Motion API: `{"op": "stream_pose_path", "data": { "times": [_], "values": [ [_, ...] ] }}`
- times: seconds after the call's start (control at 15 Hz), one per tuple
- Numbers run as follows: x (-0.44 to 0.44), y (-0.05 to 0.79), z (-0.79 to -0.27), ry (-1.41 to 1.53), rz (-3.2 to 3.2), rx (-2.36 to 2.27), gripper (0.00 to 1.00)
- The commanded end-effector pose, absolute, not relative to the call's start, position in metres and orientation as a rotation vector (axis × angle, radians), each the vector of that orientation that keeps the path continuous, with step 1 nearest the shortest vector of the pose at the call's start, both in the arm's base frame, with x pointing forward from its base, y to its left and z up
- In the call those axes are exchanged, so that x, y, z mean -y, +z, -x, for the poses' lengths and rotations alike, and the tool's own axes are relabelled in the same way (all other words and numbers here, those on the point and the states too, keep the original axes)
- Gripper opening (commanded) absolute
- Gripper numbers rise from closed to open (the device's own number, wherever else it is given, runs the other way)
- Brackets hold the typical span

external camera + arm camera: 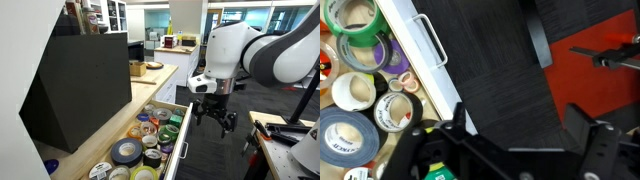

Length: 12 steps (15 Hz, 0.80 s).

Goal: Close the top drawer of the cabinet

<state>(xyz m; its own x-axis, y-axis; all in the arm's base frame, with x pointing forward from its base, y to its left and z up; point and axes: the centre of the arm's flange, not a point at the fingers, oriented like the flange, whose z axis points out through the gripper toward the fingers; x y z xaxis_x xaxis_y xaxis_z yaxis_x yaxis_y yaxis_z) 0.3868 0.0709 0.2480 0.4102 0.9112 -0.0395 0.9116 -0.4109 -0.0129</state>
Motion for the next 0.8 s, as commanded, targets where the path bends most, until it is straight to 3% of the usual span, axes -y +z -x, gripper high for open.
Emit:
{"op": "stream_pose_path", "data": {
  "times": [0.0, 0.47, 0.73],
  "values": [
    [-0.086, 0.220, -0.409, -0.044, -2.522, -1.820, 1.00],
    [-0.110, 0.191, -0.436, -0.054, -2.328, -1.988, 1.00],
    [-0.110, 0.192, -0.426, -0.086, -2.372, -1.972, 1.00]
  ]
}}
